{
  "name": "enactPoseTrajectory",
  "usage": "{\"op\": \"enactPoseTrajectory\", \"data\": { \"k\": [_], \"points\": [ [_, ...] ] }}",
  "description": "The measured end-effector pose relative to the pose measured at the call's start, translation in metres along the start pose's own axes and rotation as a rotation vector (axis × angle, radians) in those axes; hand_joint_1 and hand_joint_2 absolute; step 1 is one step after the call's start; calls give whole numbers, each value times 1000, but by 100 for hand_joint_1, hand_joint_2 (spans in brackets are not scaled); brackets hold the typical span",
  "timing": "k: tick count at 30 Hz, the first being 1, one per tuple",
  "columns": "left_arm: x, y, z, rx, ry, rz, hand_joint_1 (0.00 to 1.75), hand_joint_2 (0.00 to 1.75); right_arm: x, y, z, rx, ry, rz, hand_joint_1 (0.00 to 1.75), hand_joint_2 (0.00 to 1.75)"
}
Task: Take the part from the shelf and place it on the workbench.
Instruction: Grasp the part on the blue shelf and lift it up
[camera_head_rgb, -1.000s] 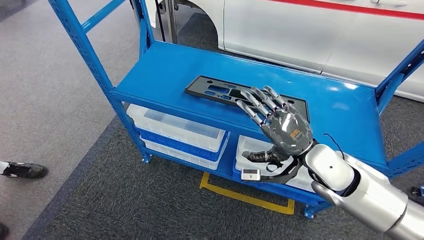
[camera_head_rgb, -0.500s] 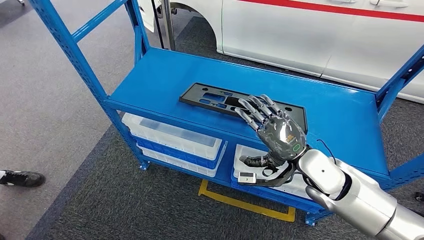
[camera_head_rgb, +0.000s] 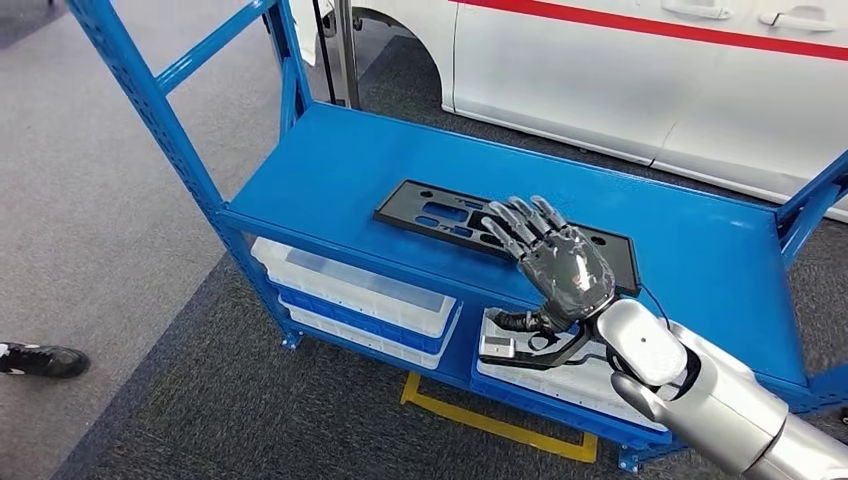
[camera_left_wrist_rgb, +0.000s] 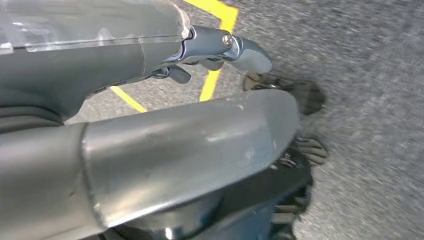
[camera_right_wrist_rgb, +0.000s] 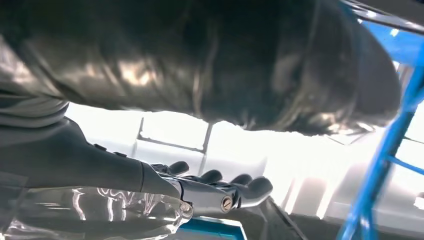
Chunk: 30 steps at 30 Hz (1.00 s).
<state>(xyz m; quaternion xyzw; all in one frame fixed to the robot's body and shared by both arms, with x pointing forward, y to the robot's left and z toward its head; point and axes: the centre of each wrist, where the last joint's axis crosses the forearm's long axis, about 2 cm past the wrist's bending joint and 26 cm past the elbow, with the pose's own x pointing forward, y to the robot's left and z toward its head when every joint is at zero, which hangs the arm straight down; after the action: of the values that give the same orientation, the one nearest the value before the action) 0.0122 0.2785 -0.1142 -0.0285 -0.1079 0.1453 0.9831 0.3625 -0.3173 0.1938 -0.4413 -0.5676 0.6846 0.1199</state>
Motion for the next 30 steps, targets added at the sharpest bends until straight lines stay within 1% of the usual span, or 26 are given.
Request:
{"op": "enactPoseTrajectory", "data": {
  "k": [3, 5, 8, 11, 15, 19, 24, 27, 28, 30],
  "points": [
    [2, -1, 0, 0, 1, 2, 0, 0, -2, 5, 2, 27, 22, -23, 0, 0],
    [2, 0, 0, 11, 26, 2, 0, 0, -1, 9, 4, 45, 31, -60, 0, 0],
    [-3, 2, 1, 29, 67, 1, 0, 0, 13, 26, 10, 73, 36, -130, 0, 0],
    [-10, 5, 2, 41, 85, 1, 0, 0, 30, 44, 16, 117, 43, -228, 0, 0],
    [-13, 8, 3, 51, 96, 2, 0, 0, 36, 52, 19, 162, 78, -338, 0, 0],
    [-13, 9, 3, 54, 102, 7, 0, 0, 38, 58, 25, 198, 101, -405, 0, 175],
    [-13, 9, 3, 58, 105, 9, 0, 0, 43, 64, 33, 216, 115, -450, 0, 175],
    [-13, 9, 3, 57, 106, 7, 0, 0, 48, 66, 37, 228, 112, -463, 0, 44],
    [-13, 9, 3, 57, 107, 6, 0, 0, 48, 66, 37, 228, 113, -464, 0, 44],
    [-13, 8, 3, 56, 107, 5, 0, 0, 47, 66, 37, 226, 116, -465, 0, 131]
  ]
}}
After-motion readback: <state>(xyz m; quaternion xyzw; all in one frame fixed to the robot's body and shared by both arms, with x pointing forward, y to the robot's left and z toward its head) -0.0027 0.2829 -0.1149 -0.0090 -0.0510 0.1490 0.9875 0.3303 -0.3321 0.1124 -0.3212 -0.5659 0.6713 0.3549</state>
